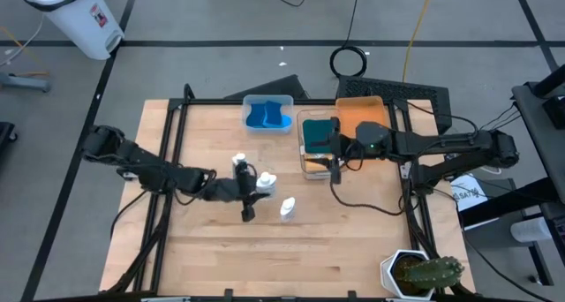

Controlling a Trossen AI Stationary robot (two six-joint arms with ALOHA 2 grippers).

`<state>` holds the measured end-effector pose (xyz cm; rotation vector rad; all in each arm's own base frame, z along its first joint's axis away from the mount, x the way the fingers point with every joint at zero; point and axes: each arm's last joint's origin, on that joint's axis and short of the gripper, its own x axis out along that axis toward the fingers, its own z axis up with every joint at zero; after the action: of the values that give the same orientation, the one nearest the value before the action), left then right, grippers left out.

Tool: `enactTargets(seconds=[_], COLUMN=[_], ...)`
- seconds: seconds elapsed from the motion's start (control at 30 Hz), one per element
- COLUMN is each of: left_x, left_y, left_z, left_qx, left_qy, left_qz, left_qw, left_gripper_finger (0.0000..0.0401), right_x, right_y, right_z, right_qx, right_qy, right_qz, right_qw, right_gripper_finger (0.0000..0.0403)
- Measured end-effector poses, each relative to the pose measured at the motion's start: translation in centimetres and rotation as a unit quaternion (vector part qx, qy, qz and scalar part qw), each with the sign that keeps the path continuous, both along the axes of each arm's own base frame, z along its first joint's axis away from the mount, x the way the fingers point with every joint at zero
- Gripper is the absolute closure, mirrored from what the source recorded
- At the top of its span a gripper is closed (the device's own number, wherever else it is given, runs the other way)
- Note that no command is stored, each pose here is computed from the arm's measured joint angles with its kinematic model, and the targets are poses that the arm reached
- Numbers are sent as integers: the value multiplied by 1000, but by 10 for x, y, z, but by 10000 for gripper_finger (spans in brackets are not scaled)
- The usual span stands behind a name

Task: Pick & Place Kitchen Items
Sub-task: Put the white plastic restorer bottle into the orange bin

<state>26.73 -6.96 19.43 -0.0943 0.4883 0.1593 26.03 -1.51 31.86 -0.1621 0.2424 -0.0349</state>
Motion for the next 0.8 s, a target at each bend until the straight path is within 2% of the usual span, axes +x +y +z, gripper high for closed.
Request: enactTargets(seconds=[0.13, 0.27, 0.4, 0.57, 0.73, 0.8], left_x=[8, 11, 11, 8, -9, -16], left_y=[15, 25, 25, 19, 11, 10], left_z=[7, 9, 9, 5, -19, -28], left_qx=[15, 15, 11, 10, 8, -1], left_qy=[-5, -9, -8, -2, 17, -2], left_qz=[-2, 9, 5, -4, 21, 25], left_qw=[1000, 1000, 1000, 1000, 1000, 1000], left_gripper_finger=[311, 311, 311, 311, 311, 311], right_x=[1, 7, 14, 34, 38, 38], right_y=[9, 14, 16, 16, 16, 16], right_z=[18, 23, 14, -16, -20, -22], right_qx=[13, 18, 18, 9, -5, -9], right_qy=[-15, -19, 3, 72, 74, 82], right_qz=[15, 24, 27, 28, 32, 33], right_qw=[1000, 999, 999, 997, 997, 996], right_gripper_finger=[177, 142, 137, 143, 147, 147])
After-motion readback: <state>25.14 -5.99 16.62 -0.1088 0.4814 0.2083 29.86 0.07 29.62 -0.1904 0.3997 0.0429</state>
